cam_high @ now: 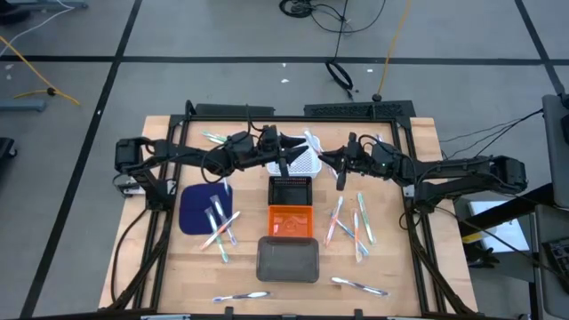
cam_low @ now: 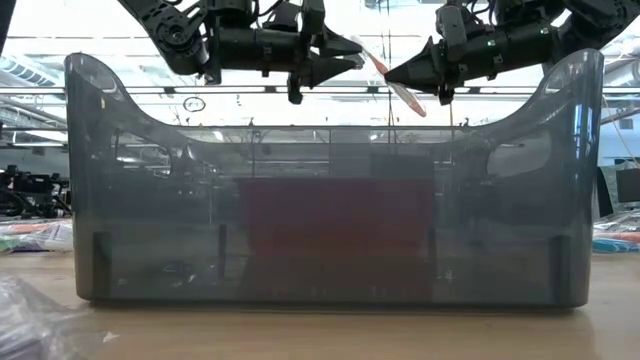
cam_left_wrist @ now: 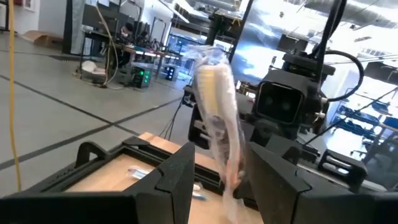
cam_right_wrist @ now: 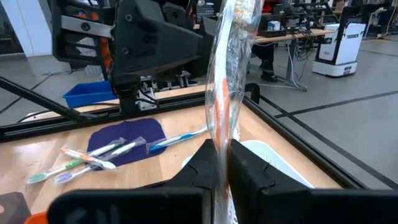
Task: Pick & Place Toothbrushes
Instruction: Put the top orange toothbrush into the orange bin
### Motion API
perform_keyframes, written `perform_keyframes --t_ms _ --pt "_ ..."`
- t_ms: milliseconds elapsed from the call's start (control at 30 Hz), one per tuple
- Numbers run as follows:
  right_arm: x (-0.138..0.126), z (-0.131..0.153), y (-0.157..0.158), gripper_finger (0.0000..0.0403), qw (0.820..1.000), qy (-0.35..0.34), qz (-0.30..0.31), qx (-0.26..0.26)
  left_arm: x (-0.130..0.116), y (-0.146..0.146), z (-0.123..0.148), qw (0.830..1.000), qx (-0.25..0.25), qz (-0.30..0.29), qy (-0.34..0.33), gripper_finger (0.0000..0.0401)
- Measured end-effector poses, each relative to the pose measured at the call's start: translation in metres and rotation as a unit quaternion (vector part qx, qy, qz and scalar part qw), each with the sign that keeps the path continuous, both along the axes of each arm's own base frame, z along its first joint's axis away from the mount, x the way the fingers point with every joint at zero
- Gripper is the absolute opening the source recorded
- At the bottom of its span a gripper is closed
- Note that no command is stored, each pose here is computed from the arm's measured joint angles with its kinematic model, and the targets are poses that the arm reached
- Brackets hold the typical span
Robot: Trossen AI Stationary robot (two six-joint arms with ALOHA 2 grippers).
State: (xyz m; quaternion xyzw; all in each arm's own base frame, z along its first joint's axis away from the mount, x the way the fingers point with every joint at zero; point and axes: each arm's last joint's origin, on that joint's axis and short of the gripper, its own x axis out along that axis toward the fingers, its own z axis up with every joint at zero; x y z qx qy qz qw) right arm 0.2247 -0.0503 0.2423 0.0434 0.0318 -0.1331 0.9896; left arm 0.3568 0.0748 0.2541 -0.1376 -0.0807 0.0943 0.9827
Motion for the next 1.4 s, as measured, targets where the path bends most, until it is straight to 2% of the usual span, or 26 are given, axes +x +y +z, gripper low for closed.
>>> perform_keyframes --t_ms 167,467,667,767,933,1200,1400 --pt "0.000 0.000 0.000 0.0015 1.000 0.000 0.000 0.000 0.003 -0.002 0.005 1.000 0.003 -0.004 -0.013 0.0145" --pt "0.000 -0.001 0.000 0.0015 1.000 0.003 0.000 0.001 0.039 -0.002 0.002 1.000 0.004 -0.014 -0.006 0.0145" --pt "0.000 -0.002 0.000 0.0015 1.000 0.008 0.000 0.002 0.044 -0.002 0.002 1.000 0.014 -0.023 -0.004 0.0143" --pt "0.000 -0.002 0.000 0.0015 1.000 0.012 0.000 0.000 0.044 -0.002 0.001 1.000 0.014 -0.026 0.000 0.0116" --pt "0.000 -0.002 0.000 0.0027 1.000 0.016 0.003 -0.014 0.043 -0.002 0.001 0.999 0.014 -0.030 0.008 0.0018" --pt "0.000 -0.003 0.000 0.0063 1.000 0.018 0.001 -0.017 0.042 -0.003 0.001 0.998 0.015 -0.053 0.024 0.0004" --pt "0.000 -0.003 0.000 0.0096 1.000 0.022 -0.009 -0.017 0.030 -0.006 0.013 0.995 0.027 -0.052 0.086 0.0003"
